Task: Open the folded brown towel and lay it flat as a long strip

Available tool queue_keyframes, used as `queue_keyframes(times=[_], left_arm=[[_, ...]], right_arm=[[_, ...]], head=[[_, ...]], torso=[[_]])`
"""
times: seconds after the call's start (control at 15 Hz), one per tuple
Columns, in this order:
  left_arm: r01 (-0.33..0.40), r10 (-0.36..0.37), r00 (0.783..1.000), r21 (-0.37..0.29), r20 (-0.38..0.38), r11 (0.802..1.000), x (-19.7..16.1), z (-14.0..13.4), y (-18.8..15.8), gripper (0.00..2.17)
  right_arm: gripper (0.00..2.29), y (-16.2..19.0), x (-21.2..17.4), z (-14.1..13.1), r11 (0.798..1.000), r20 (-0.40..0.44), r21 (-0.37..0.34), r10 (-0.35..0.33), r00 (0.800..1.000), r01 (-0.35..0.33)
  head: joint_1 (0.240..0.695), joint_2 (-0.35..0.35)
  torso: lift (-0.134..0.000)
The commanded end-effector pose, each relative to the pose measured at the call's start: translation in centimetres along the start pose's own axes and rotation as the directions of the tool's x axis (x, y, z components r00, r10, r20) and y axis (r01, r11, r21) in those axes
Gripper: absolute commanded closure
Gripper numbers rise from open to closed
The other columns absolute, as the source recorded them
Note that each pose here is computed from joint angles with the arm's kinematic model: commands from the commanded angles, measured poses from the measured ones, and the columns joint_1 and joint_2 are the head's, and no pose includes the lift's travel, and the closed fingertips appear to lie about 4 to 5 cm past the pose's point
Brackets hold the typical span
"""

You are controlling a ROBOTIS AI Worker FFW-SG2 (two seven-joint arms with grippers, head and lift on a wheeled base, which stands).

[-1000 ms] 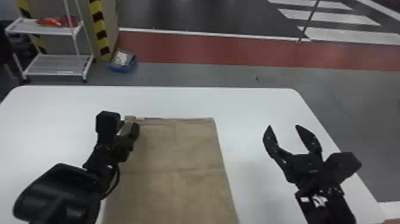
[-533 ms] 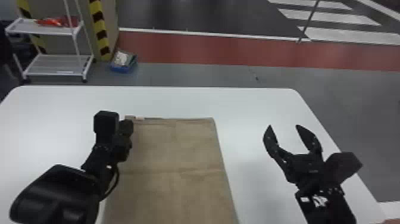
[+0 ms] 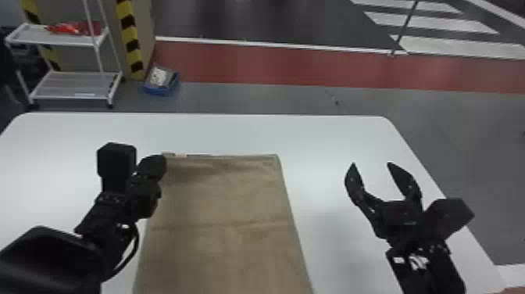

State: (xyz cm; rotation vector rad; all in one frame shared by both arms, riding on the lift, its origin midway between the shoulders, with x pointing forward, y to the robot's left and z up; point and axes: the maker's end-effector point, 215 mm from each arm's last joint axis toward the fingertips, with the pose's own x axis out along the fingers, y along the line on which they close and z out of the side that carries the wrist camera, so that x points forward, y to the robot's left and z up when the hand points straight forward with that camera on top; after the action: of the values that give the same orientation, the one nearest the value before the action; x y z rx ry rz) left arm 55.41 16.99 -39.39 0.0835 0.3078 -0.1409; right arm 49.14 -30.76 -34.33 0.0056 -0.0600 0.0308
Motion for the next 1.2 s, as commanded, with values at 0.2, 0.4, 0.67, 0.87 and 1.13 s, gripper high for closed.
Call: queue_keyframes(times=[0.2,0.4,0.67,0.87,1.13], left_arm=[[0.0,0.005,0.988,0.035,-0.153,0.999,-7.2,-4.2,1.7,1.44],[0.031,-0.03,0.986,0.004,-0.167,1.0,-9.3,-5.2,0.9,1.44],[0.114,-0.123,0.982,-0.072,-0.141,0.991,-12.0,-3.6,-1.2,1.44],[0.152,-0.161,0.977,-0.072,-0.139,0.986,-13.5,-3.1,-2.6,1.44],[0.169,-0.179,0.968,-0.071,-0.177,0.983,-14.4,-5.0,-3.3,1.44]], right_arm=[[0.19,0.1,0.9,1.1,1.0,0.022,0.001,0.002,1.0,-0.002],[0.19,1.1,1.8,1.7,1.0,0.035,0.005,0.016,0.999,-0.016],[0.19,2.6,3.5,2.4,0.999,0.05,0.016,0.036,0.998,-0.037],[0.19,6.1,5.7,3.4,0.994,0.07,0.031,0.101,0.992,-0.104],[0.2,13.9,9.2,3.6,0.959,0.076,0.052,0.275,0.959,-0.279]], head=[[0.695,-0.133],[0.695,-0.12],[0.695,-0.119],[0.695,-0.119],[0.695,-0.075]], torso=[[-0.123],[-0.123],[-0.123],[-0.123],[-0.123]])
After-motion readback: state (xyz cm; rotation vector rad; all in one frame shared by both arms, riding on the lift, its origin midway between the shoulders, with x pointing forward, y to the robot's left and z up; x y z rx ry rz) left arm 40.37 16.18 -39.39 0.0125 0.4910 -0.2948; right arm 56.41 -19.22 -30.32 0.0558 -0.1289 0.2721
